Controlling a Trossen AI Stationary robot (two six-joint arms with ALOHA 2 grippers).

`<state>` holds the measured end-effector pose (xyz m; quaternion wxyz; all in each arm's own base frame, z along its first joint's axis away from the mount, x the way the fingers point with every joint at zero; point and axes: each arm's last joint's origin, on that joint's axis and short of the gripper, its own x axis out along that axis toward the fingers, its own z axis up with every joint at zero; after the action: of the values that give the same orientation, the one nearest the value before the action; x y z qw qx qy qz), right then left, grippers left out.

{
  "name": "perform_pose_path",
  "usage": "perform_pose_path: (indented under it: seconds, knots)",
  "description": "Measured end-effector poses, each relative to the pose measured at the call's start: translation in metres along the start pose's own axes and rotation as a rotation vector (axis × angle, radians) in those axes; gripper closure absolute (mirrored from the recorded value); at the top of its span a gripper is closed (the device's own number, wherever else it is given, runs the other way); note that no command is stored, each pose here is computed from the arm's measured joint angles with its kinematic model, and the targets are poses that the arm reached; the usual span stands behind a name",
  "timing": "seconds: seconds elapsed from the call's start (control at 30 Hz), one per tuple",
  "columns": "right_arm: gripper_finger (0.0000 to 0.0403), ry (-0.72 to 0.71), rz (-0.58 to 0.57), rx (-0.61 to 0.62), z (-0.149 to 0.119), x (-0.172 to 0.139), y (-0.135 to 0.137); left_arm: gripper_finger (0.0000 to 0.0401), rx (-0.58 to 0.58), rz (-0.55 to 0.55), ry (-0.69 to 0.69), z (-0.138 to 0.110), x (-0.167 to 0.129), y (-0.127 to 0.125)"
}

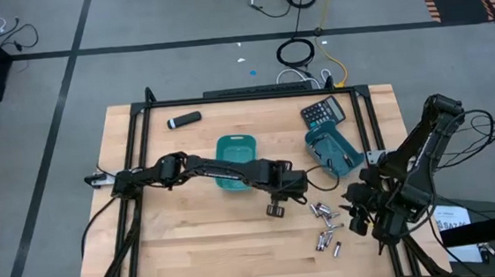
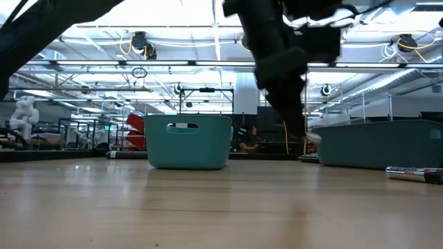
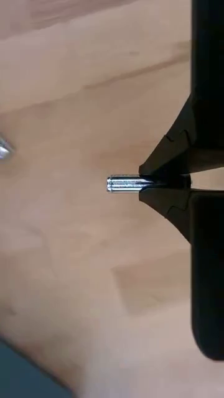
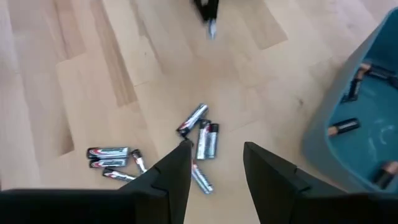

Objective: Sort batteries
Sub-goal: Put the silver battery into the green bin

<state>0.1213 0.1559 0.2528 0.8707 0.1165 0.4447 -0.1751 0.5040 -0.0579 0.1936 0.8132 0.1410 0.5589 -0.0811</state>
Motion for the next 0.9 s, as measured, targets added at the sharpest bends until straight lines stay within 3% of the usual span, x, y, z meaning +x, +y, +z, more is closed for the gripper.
perform_pose_path:
  seconds: [0.43,0.63,0.9]
  knots:
    - [0.0266,0.006,-0.026,0.069,-0.027,0.017,0.028,0.0377,-0.074,0.092,0.255,-0.031,-0.05,0.021]
    - [0.0266,-0.053,-0.025,0.09,-0.046,0.028,0.045,0.0377,-0.12,0.096,0.3,-0.042,-0.074,0.036]
    - [0.0266,-0.074,-0.043,0.125,-0.062,0.034,0.052,0.0377,-0.203,0.081,0.422,-0.063,-0.077,0.056]
